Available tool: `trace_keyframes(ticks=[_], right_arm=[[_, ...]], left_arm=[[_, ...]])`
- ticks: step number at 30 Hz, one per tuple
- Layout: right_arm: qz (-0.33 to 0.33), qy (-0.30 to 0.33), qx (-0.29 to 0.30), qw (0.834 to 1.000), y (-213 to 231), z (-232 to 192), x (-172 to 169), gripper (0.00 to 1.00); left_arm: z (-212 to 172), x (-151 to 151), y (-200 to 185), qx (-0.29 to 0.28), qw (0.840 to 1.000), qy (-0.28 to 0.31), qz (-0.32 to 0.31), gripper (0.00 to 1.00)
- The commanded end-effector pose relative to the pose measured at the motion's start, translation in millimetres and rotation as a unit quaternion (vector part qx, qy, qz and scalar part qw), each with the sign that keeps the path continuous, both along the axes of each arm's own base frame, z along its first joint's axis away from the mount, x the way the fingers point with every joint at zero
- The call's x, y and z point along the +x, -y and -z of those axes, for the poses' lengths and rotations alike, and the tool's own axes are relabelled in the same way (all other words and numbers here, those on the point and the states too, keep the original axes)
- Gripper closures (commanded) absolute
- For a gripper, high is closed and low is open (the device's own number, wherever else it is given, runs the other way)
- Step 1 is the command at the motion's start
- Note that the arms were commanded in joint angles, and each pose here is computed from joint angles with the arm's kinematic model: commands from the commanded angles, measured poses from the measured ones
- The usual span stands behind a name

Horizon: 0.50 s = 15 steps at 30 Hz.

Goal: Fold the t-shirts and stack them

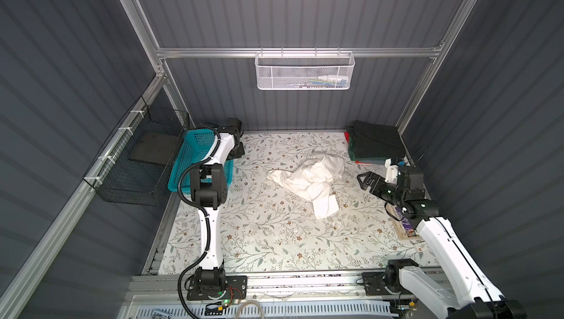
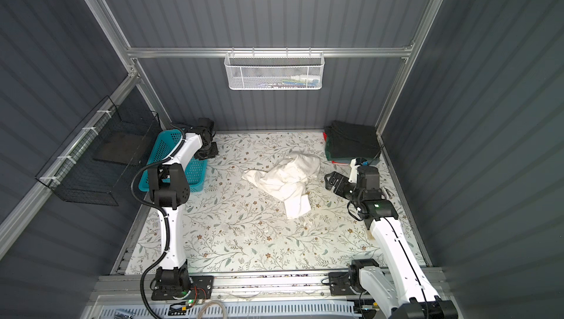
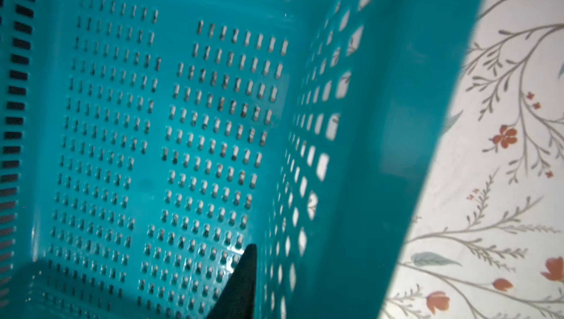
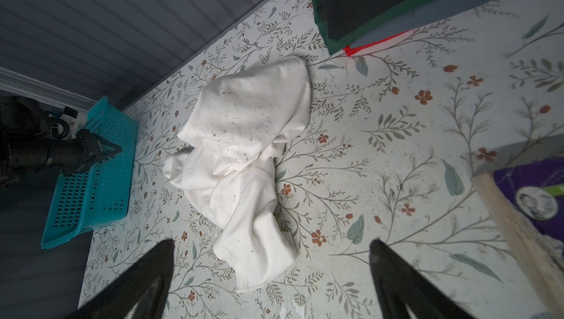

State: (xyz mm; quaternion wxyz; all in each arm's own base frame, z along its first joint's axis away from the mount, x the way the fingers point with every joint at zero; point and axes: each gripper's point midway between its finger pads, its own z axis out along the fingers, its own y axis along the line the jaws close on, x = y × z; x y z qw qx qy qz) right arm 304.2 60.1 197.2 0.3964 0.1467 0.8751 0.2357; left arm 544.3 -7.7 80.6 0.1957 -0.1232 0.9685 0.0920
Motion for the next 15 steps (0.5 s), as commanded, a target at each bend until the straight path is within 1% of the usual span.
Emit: trace_keyframes(ticks=[1,4,6,7,8,9,15], right_arm=[[0.005,0.002,0.001,1.0,1.8,-7.3,3.0,0.01],[0.008,-0.002,0.003,1.0,1.8,-6.4,3.9,0.01],[0.007,-0.004,0.006,1.0,1.0,-6.0,5.0,0.01],[0.006,-0.005,0.007,1.0,0.7,-6.4,5.5,0.01],[0.008,-0.005,0.008,1.0,0.7,-6.4,5.9,0.01],[0.008,-0.006,0.008,1.0,0.7,-6.1,6.0,0.01],[0.01,-0.014,0.009,1.0,1.1,-0.8,6.3,0.01]], left_arm=[[-1.6,8.9,-14.4,0.04,0.999,-0.003,0.018,0.7],[-2.4,20.5,-15.1,0.046,0.998,0.013,0.028,0.75],[-3.0,25.7,-17.1,0.054,0.998,0.018,0.029,0.81],[-3.6,28.3,-18.6,0.058,0.998,0.021,0.031,0.85],[-3.4,31.4,-18.5,0.061,0.997,0.024,0.036,0.91],[-2.7,33.6,-18.5,0.064,0.997,0.026,0.042,0.93],[-1.2,51.0,-19.0,0.085,0.993,0.038,0.078,0.93]])
